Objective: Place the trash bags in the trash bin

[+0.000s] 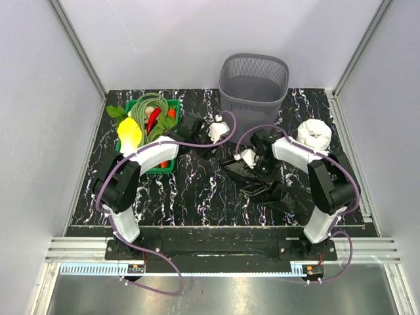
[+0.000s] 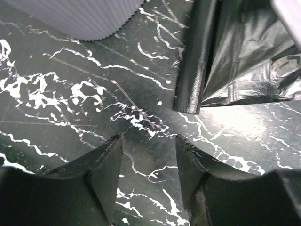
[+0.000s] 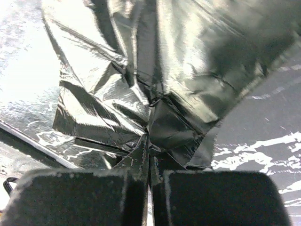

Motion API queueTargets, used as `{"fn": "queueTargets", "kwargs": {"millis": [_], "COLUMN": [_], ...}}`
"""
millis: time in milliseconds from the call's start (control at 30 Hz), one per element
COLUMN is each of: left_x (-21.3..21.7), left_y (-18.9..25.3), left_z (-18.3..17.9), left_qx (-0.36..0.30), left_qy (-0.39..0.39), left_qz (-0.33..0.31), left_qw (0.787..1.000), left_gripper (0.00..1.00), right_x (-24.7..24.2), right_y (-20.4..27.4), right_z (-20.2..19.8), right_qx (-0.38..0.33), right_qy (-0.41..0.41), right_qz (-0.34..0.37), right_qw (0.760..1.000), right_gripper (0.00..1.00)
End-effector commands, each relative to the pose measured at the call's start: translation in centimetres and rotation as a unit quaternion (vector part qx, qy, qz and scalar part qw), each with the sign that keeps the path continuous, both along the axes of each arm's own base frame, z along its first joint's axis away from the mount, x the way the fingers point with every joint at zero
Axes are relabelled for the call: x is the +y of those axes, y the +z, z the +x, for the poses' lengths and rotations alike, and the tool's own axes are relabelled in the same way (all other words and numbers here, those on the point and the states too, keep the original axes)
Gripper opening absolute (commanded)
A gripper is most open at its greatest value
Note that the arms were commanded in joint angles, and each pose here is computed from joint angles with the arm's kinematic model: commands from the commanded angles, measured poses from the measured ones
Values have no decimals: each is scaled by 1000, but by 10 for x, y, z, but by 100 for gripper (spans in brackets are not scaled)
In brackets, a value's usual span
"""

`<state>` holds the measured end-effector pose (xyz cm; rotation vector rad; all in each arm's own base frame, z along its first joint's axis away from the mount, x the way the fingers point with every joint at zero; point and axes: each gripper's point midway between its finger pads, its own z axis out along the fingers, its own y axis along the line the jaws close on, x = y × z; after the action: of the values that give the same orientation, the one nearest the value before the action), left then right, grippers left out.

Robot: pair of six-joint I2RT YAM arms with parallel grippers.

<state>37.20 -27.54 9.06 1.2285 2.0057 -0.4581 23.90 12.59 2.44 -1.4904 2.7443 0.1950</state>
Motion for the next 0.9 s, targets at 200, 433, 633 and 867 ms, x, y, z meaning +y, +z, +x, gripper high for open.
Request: {"fn": "queueTargets", "kwargs": {"millis": [200,433,633,867], "left_x": [-42,-63,-76,-95], "left_y": [4,-12,-22,-22], "left_z": [9,3,-7,-16], "left_qx": [-26,-6,33,72], "left_qy": [-8,11,11,24], "left_qz": [11,34,26,6], "left_qw": [1000,999,999,997], "left_gripper": [61,69,74,76], "right_x": [-31,-43,-51,-58], "right_y": [12,-3,-9,-15], "right_z": [8,5,3,4], "right_qx": [-8,3,5,8], "right_qy": [-60,-78,-86,-95], "right_qz": [11,-1,-8,-12], "right_qw": [998,997,996,995], "right_gripper": [0,0,0,0]}}
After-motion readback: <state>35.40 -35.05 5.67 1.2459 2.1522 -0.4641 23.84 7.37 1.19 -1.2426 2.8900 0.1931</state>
